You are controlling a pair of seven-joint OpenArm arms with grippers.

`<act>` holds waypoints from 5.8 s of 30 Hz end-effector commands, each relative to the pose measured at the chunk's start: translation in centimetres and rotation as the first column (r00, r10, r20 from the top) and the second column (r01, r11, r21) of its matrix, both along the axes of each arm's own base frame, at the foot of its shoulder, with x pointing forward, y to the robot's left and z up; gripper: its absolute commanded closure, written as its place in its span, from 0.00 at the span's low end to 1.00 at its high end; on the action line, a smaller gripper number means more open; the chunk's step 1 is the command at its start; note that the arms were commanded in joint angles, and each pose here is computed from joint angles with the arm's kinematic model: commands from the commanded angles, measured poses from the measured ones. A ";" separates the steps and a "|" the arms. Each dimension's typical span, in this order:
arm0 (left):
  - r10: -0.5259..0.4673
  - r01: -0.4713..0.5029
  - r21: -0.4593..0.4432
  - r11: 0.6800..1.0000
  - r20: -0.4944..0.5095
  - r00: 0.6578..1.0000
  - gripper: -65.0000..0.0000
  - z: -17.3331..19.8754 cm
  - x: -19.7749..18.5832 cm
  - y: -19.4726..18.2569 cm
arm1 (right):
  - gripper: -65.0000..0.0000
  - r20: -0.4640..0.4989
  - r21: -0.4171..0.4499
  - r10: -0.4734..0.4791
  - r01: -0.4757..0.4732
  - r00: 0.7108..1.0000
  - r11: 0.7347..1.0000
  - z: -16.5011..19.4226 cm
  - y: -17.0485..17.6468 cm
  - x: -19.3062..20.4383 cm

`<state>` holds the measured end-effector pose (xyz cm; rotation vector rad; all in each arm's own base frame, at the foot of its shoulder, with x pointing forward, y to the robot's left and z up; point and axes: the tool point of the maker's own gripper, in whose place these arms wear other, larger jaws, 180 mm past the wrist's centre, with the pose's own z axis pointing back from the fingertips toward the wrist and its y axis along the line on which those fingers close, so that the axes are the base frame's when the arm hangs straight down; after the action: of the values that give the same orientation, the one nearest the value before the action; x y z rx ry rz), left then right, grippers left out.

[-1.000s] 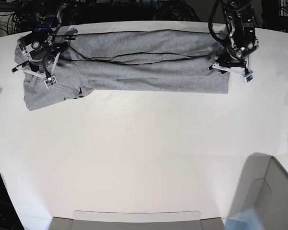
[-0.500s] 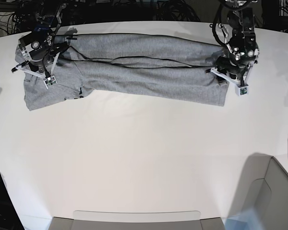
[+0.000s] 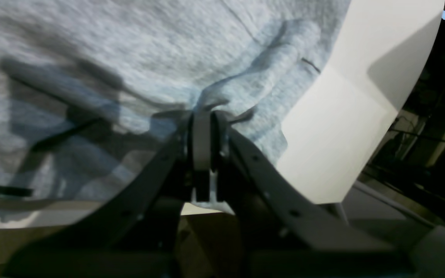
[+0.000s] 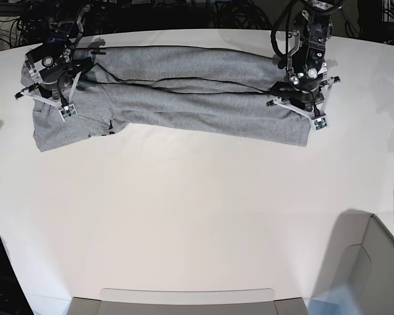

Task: Fold the T-shirt properly
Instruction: 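Release the left gripper and regrasp the strip end near it, then pull the strip ends apart with both grippers to straighten it, then lift the strip end with the left gripper and fold it toward the right gripper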

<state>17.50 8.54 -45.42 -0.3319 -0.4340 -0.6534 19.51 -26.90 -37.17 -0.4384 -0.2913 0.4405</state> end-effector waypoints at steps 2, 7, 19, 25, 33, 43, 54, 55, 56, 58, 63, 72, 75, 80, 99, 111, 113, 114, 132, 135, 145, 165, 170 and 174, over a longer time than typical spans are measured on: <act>0.051 -0.039 0.069 0.997 -0.190 0.980 1.00 -1.9 -3.6 2.7 | 1.00 0.016 -0.024 0.014 -0.014 1.000 1.000 0.8 -0.5 0.5; 0.191 -0.169 0.156 0.973 -0.140 0.972 1.00 0.2 -1.7 7.4 | 1.00 0.016 -0.022 0.014 -0.013 1.000 1.000 0.8 -0.5 0.5; 0.511 -0.505 0.235 0.831 0.041 0.859 1.00 6.4 2.8 16.8 | 1.00 0.016 -0.018 0.013 -0.012 1.000 1.000 0.7 -0.3 0.4; 0.614 -0.623 0.215 0.752 0.115 0.781 1.00 8.3 3.7 20.5 | 1.00 0.016 -0.018 0.011 -0.011 1.000 1.000 0.7 -0.4 0.4; 0.626 -0.636 0.221 0.739 0.124 0.770 1.00 8.5 3.8 21.2 | 1.00 0.018 -0.016 0.012 -0.012 1.000 1.000 0.7 -0.3 0.5; 0.674 -0.633 0.262 0.728 -0.108 0.730 0.81 2.3 0.2 22.2 | 1.00 0.018 -0.016 0.012 -0.012 1.000 1.000 0.7 -0.3 0.5; 0.540 -0.485 0.271 0.831 -0.182 0.822 0.61 0.5 0.4 17.8 | 1.00 0.016 -0.016 0.012 -0.012 1.000 1.000 0.7 -0.3 0.4; 0.493 -0.434 0.275 0.858 -0.206 0.845 0.61 0.0 0.0 16.5 | 1.00 0.016 -0.016 0.012 -0.012 1.000 1.000 0.7 -0.3 0.4; 0.448 -0.383 0.277 0.881 -0.228 0.865 0.61 -0.4 -0.5 15.2 | 1.00 0.016 -0.016 0.014 -0.013 1.000 1.000 0.7 -0.3 0.5; 0.361 -0.297 0.264 0.918 -0.241 0.901 0.62 -0.8 -0.7 12.7 | 1.00 0.016 -0.016 0.014 -0.013 1.000 1.000 0.7 -0.3 0.5; 0.287 -0.222 0.245 0.944 -0.274 0.918 0.65 -1.7 -2.2 10.4 | 1.00 0.016 -0.018 0.011 -0.011 1.000 1.000 0.7 -0.4 0.4; 0.312 -0.210 0.291 0.934 -0.371 0.875 1.00 -3.5 -4.4 12.2 | 1.00 0.019 -0.015 0.017 -0.016 1.000 1.000 0.7 -0.2 0.6; 0.318 -0.220 0.289 0.932 -0.357 0.878 1.00 -3.2 -3.2 12.3 | 1.00 0.020 -0.014 0.016 -0.016 1.000 1.000 0.7 -0.2 0.7; 0.427 -0.342 0.295 0.892 -0.306 0.851 1.00 -2.2 -2.2 15.1 | 1.00 0.020 -0.013 0.016 -0.016 1.000 1.000 0.7 -0.2 0.7; 0.640 -0.603 0.298 0.740 -0.035 0.768 1.00 5.0 5.7 26.4 | 0.80 0.161 0.082 0.025 -0.039 0.987 0.996 3.0 2.4 3.0; 0.632 -0.614 0.265 0.744 0.018 0.775 1.00 6.6 8.3 26.3 | 0.57 0.192 0.129 0.032 -0.057 0.981 0.990 3.3 3.4 3.7; 0.632 -0.612 0.266 0.745 0.014 0.775 1.00 6.5 8.1 26.3 | 0.57 0.192 0.124 0.014 -0.039 0.981 0.992 3.3 2.8 3.5; 0.630 -0.611 0.266 0.745 0.018 0.776 1.00 6.6 8.1 26.2 | 0.57 0.193 0.122 -0.003 -0.021 0.981 0.992 3.4 2.3 3.4; 0.401 -0.430 0.236 0.871 0.161 0.902 1.00 9.7 5.8 15.0 | 0.57 0.235 0.123 -0.113 0.085 0.966 0.989 4.2 -0.7 3.8; 0.361 -0.392 0.210 0.896 0.174 0.916 1.00 10.2 5.6 12.6 | 0.57 0.221 0.130 -0.115 0.088 0.968 0.988 3.8 -0.7 3.7; 0.140 -0.148 0.057 0.987 0.120 0.983 1.00 9.6 5.0 0.7 | 0.57 0.197 0.143 -0.118 0.090 0.973 0.986 2.9 -0.6 3.5; -0.040 0.052 -0.104 0.993 0.118 0.992 1.00 11.0 3.8 -9.4 | 0.57 0.197 0.144 -0.116 0.088 0.974 0.986 2.9 -0.5 3.6; -0.071 0.087 -0.100 0.991 0.155 0.985 1.00 11.7 5.0 -10.1 | 0.57 0.168 0.159 -0.120 0.093 0.978 0.983 1.9 -0.4 3.3; -0.147 0.167 -0.110 0.980 0.168 0.975 1.00 12.2 4.3 -12.3 | 0.57 0.149 0.169 -0.122 0.097 0.981 0.981 1.2 -0.3 3.2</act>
<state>21.62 -3.10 -34.11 -0.4107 -0.5807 -0.8093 22.00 -27.05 -36.78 -0.3150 -0.4224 0.2564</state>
